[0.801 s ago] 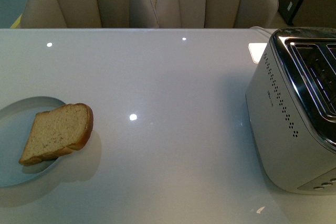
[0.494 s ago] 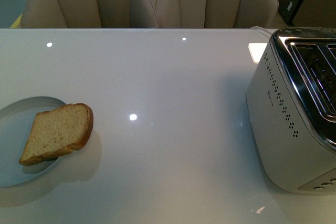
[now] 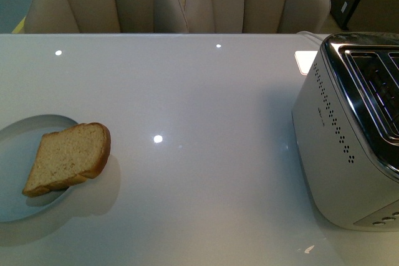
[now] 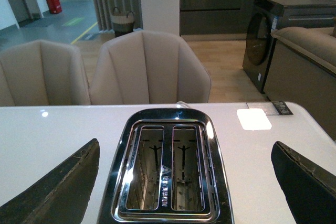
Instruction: Left arm holds plate, right arm toasts bread
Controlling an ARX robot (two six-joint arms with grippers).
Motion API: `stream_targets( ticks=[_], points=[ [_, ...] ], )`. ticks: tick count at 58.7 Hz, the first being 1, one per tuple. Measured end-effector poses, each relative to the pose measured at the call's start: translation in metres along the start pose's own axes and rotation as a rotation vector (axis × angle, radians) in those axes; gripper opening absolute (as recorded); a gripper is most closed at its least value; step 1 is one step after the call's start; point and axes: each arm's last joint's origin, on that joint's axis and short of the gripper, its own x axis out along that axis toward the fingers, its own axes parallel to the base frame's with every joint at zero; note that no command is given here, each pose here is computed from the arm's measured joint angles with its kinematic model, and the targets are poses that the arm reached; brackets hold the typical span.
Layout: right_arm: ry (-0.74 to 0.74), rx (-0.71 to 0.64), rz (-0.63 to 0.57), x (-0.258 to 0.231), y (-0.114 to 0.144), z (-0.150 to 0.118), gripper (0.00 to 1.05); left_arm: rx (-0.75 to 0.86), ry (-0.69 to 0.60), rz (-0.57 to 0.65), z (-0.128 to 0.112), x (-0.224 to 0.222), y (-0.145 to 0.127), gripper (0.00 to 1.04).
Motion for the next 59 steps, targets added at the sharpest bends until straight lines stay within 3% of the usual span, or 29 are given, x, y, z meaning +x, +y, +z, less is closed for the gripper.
stream_targets(
  ticks=[17,32,39,47,59],
  points=[
    [0.000,0.000,0.000,0.000,0.000,0.000,0.96,-0.014,-0.049,0.008,0.043,0.043,0.029,0.98],
    [0.000,0.000,0.000,0.000,0.000,0.000,0.96,0.079,-0.047,0.079,0.068,0.124,0.063,0.98],
    [0.000,0.000,0.000,0.000,0.000,0.000,0.96,0.082,0.007,0.105,0.062,0.160,0.086,0.98],
    [0.000,0.000,0.000,0.000,0.000,0.000,0.96,0.076,0.133,0.148,0.037,0.193,0.116,0.98],
    [0.000,0.000,0.000,0.000,0.000,0.000,0.96,0.099,0.237,0.186,0.009,0.217,0.133,0.98]
  ],
)
